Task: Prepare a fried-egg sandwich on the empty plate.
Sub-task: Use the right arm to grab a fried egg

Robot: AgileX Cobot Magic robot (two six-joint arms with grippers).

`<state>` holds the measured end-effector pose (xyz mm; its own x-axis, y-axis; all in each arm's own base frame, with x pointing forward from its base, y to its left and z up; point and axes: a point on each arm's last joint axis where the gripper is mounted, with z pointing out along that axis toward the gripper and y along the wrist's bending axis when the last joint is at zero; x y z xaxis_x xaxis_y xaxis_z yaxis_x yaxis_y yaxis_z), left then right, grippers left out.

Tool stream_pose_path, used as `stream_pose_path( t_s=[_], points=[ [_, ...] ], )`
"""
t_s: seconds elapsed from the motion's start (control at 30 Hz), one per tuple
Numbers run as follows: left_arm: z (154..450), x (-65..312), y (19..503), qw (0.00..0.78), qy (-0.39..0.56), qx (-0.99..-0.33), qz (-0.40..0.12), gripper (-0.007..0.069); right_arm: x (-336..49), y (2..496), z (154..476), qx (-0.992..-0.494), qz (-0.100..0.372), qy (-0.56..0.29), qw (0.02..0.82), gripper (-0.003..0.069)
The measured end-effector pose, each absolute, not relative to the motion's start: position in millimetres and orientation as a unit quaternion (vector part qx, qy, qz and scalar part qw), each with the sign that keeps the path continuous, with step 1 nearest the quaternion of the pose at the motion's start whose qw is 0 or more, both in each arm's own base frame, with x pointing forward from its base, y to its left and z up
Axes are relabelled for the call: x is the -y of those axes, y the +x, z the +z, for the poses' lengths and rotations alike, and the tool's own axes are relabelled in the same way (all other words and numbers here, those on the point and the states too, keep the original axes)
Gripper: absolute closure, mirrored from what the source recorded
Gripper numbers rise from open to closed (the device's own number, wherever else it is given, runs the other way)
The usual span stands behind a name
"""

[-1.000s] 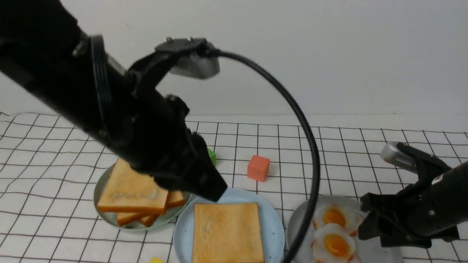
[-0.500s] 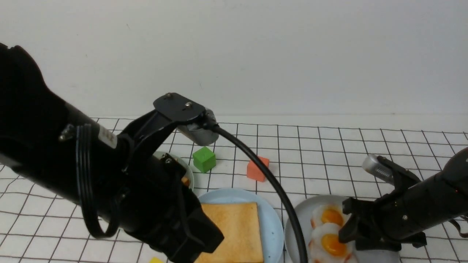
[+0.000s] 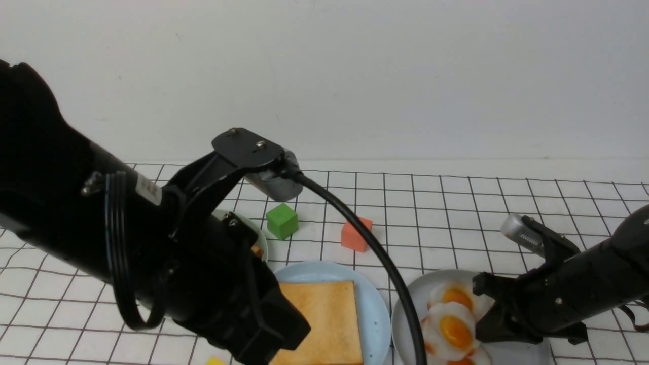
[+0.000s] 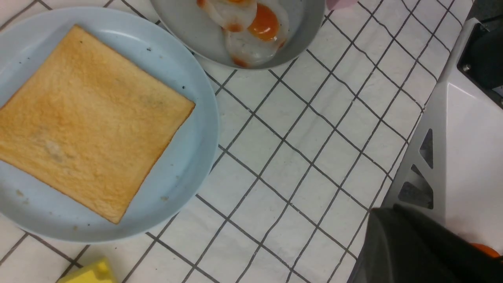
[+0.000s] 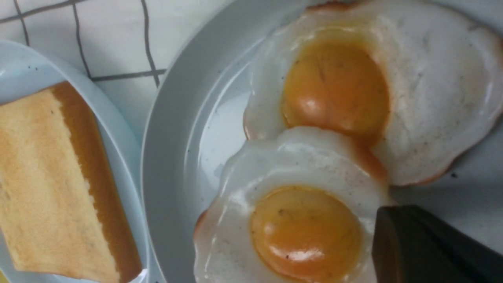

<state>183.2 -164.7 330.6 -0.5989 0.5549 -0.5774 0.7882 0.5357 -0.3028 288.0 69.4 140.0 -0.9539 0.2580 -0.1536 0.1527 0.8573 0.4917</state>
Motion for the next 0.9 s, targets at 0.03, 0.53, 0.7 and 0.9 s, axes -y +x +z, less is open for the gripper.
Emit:
stream_pose_path(
  t_s=[0.03,0.53,0.7,0.9],
  points=[
    [330.6,164.7,183.2,0.211,0.395,-0.850,-0.276,0.0638,-69.3,287.9,141.0,-0.958,0.244,0.105,0.109,0.0669],
    [324.3,157.0,179.5,0.167,0.395,-0.870,-0.241,0.0638,-76.6,270.9,186.3,-0.957,0.245,-0.003,0.158,0.0655],
    [324.1,156.9,178.7,0.163,0.395,-0.871,-0.242,0.0638,-92.9,264.5,184.7,-0.961,0.236,-0.028,0.144,0.0564],
    [324.1,156.9,178.4,0.161,0.395,-0.871,-0.243,0.0638,-121.5,264.1,199.4,-0.956,0.212,-0.139,0.151,0.0358]
  ],
)
